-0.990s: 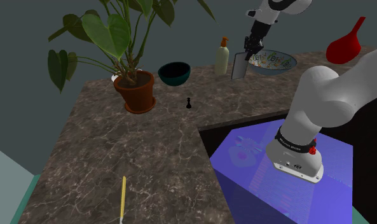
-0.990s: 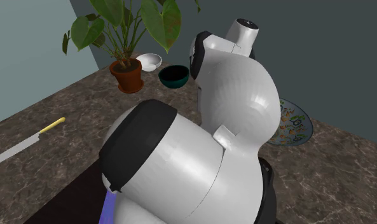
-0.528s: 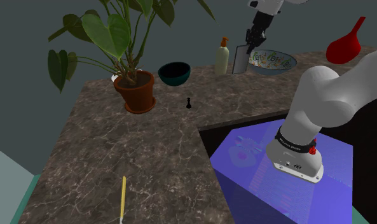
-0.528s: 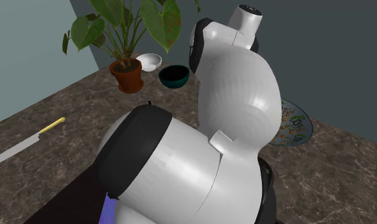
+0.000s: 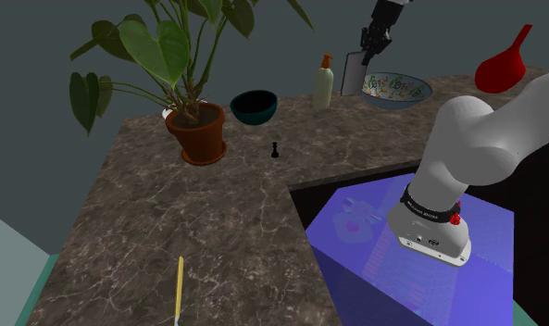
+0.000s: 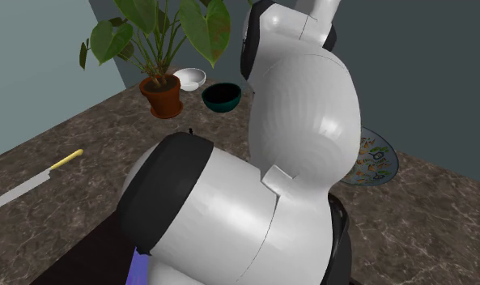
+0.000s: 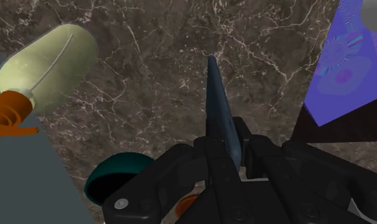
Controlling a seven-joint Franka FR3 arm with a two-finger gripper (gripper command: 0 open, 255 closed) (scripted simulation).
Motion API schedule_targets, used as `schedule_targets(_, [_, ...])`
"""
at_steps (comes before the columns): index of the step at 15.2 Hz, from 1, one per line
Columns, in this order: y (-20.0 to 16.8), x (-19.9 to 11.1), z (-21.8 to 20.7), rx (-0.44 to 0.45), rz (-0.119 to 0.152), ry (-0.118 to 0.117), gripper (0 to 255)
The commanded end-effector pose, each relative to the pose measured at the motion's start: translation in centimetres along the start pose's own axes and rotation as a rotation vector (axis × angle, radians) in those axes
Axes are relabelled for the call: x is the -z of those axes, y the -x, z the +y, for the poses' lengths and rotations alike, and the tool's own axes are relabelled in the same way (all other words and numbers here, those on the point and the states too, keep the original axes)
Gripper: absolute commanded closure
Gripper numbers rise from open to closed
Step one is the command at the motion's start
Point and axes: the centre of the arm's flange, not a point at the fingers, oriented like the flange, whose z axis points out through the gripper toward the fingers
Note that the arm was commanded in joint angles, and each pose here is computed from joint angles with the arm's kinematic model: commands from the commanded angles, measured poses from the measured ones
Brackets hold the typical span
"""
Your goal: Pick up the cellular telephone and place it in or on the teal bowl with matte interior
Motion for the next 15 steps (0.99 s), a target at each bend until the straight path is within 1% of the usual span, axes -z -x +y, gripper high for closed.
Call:
schedule_targets(1, [-0.3, 1.0, -0.1, 0.0, 0.0, 0.0, 255])
schedule_targets(2, [-0.3, 1.3, -0.1, 0.0, 0.0, 0.0, 255])
schedule_targets(15, [-15.2, -0.5, 8.2, 0.0, 0.0, 0.0, 255])
